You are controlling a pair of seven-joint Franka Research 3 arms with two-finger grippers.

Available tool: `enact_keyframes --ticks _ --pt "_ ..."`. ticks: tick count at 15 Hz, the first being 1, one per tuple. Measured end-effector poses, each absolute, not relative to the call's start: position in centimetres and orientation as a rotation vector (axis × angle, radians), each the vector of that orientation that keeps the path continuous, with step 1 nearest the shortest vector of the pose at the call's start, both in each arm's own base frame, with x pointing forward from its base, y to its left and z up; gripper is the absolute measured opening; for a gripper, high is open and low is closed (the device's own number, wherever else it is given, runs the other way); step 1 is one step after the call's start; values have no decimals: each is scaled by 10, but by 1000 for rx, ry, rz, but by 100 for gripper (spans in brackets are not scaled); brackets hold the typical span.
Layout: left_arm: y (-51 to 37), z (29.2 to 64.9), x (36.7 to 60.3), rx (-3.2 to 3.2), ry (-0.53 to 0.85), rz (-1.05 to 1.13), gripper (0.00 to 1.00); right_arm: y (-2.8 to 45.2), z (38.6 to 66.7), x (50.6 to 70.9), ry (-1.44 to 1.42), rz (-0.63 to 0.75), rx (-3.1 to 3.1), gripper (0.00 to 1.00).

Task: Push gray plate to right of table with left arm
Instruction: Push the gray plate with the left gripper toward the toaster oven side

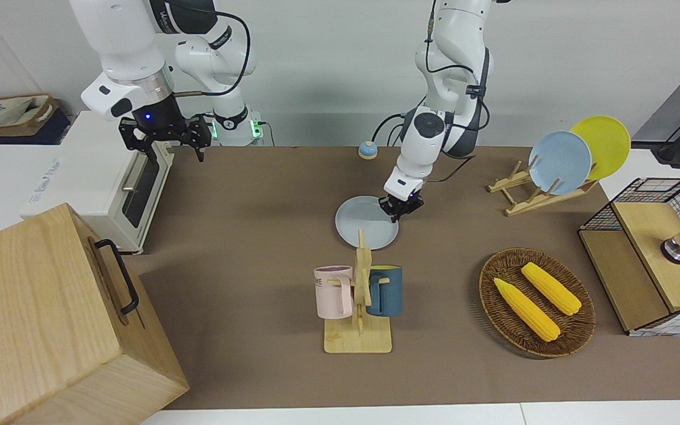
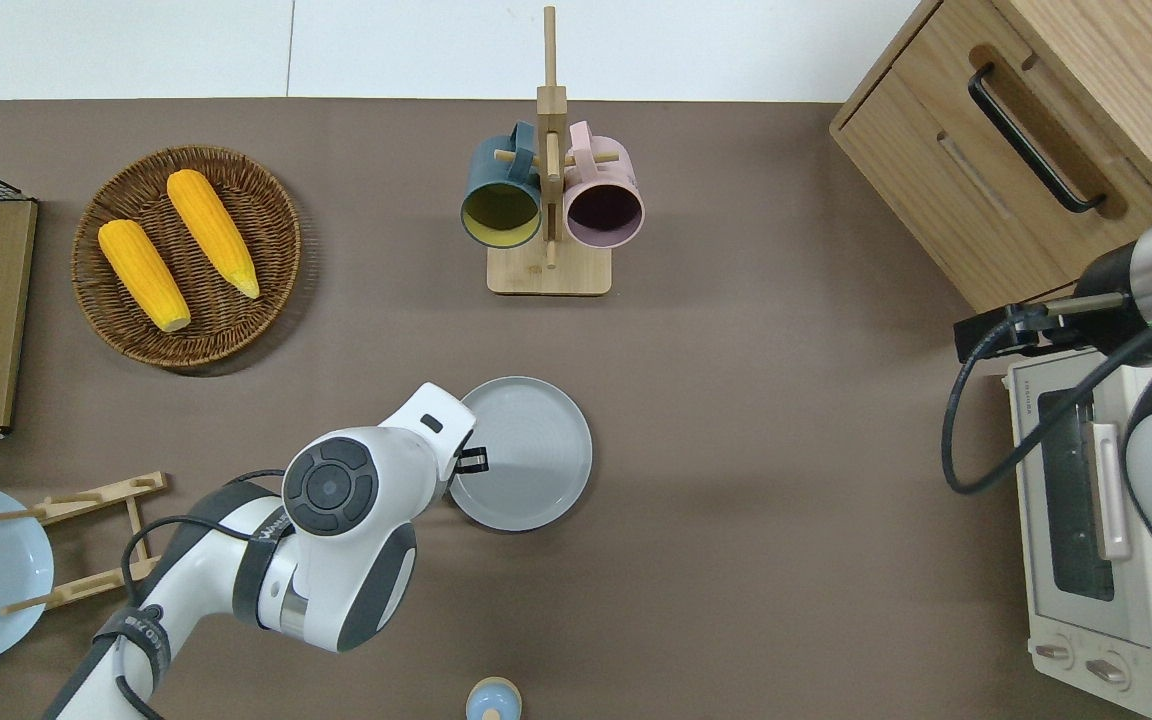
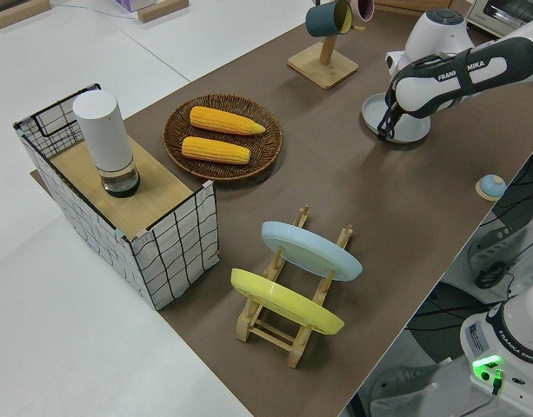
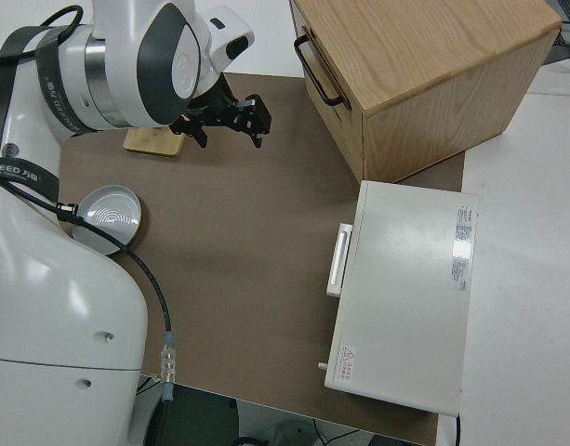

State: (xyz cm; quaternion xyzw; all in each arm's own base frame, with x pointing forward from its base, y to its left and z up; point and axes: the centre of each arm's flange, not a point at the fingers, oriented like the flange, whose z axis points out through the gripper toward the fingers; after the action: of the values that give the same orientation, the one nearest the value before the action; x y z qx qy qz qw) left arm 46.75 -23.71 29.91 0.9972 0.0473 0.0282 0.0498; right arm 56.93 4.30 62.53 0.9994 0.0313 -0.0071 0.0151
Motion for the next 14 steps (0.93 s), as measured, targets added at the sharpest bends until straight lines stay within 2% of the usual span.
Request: enact_keyframes --ticks 14 --pt "-351 297 419 2973 235 124 2 43 625 569 97 -22 3110 99"
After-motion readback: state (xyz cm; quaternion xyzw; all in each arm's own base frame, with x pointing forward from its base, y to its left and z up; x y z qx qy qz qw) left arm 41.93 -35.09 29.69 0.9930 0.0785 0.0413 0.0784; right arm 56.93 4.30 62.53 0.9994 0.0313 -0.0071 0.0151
